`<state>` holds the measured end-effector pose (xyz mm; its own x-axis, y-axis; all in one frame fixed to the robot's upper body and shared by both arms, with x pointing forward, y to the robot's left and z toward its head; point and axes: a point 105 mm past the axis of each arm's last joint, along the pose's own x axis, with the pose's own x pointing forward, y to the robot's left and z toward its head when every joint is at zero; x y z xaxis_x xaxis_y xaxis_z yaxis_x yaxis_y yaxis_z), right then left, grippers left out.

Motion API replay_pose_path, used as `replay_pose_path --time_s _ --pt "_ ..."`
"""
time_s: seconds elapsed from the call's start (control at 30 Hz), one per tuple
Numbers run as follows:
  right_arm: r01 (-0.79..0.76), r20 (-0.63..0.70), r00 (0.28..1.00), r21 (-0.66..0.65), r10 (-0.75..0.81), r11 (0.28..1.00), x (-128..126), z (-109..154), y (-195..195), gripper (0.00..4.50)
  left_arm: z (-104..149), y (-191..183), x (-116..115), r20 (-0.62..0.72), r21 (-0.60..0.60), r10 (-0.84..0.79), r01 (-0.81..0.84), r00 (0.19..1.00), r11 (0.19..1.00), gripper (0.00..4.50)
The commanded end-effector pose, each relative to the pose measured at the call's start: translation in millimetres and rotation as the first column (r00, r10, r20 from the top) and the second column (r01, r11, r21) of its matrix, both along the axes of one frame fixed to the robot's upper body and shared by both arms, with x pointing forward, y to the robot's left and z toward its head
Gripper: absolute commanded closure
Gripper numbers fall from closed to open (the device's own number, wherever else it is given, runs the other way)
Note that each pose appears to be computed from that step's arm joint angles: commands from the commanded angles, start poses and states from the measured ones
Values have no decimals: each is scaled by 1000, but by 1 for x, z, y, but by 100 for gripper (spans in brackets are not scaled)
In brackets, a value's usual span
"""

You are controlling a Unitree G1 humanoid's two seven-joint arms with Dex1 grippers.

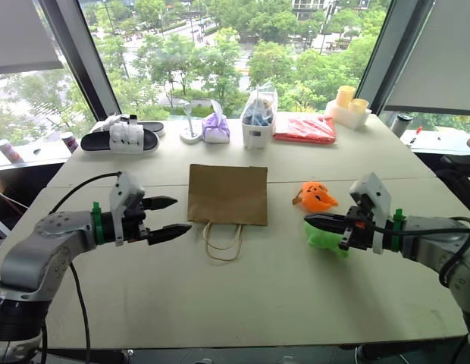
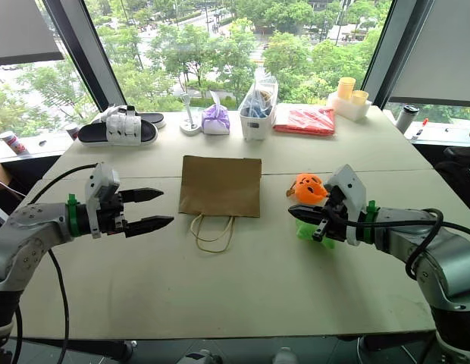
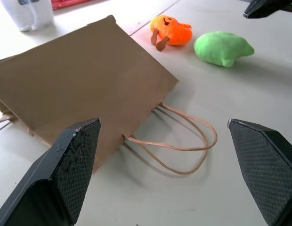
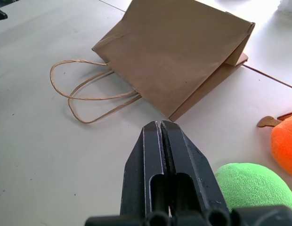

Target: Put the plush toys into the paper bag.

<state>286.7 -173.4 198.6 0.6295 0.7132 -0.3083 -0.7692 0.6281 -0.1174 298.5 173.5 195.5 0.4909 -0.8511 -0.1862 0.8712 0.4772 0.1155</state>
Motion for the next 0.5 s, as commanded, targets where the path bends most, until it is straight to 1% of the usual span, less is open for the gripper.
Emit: replay_pose_path --time_s 0.03,0.1,0.17,0.23,0.47,0.5 --pt "-16 71 997 -3 16 1000 -1 16 1 450 1 0 -4 26 47 -36 34 999 998 9" --pt "-10 77 997 -6 11 1000 0 16 1 450 -3 -1 -7 16 60 -60 59 998 996 9" --pt "-5 81 997 -5 6 1000 1 17 1 450 -2 -4 -8 18 54 -74 73 997 996 9" --pt "-3 82 997 -3 3 1000 1 17 1 450 -3 -5 -8 19 79 -83 81 996 994 9" --pt "1 89 996 -1 -1 1000 3 16 4 450 -7 -9 0 52 113 -98 91 994 989 9" --pt "1 91 996 5 -2 1000 4 17 5 450 -9 -11 1 61 133 -110 101 992 986 9"
